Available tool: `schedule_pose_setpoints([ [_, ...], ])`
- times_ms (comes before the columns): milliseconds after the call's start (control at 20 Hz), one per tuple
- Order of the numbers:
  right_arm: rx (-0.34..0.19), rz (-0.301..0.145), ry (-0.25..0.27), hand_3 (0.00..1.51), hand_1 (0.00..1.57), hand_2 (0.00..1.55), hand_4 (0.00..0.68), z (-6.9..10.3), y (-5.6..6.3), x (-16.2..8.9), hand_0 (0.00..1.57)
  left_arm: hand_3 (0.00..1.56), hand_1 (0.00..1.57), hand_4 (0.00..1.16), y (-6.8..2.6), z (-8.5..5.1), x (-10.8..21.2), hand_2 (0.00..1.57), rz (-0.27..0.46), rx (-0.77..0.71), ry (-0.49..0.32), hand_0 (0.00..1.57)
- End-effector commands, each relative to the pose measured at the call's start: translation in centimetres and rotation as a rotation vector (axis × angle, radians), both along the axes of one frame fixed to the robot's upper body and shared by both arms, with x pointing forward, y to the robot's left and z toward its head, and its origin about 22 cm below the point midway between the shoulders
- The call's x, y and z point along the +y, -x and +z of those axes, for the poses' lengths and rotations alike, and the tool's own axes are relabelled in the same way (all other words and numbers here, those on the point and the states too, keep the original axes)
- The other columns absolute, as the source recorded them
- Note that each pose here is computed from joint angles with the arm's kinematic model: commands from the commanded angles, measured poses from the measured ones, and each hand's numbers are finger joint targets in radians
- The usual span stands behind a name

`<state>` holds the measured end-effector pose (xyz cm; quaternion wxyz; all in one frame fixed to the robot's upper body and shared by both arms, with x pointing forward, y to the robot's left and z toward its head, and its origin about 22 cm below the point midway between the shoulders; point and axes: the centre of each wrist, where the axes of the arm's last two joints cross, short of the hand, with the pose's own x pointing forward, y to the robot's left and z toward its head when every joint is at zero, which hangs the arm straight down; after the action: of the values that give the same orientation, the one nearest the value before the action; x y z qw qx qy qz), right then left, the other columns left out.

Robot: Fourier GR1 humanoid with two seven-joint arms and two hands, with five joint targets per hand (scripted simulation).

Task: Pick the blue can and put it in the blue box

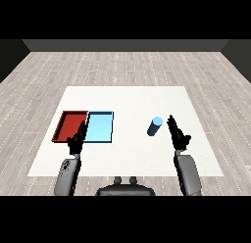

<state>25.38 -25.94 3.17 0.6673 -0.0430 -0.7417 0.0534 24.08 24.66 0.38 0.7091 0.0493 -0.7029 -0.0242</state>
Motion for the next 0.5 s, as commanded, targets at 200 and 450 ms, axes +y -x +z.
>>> schedule_pose_setpoints([
  [200, 0.09, -0.025, -0.006, 0.0, 0.0, 0.0, 0.0, -1.8, -3.5, -1.3, 0.0, 0.0, 0.0, 0.0, -0.26, 0.4, 0.9, 0.0, -0.009, -0.034, -0.024, 0.0],
  [450, -0.144, 0.116, -0.209, 0.0, 0.0, 0.0, 0.0, -3.0, -2.8, -1.1, 0.0, 0.0, 0.0, 0.0, -0.29, 1.5, 2.2, 0.0, -0.097, -0.331, 0.125, 0.0],
])
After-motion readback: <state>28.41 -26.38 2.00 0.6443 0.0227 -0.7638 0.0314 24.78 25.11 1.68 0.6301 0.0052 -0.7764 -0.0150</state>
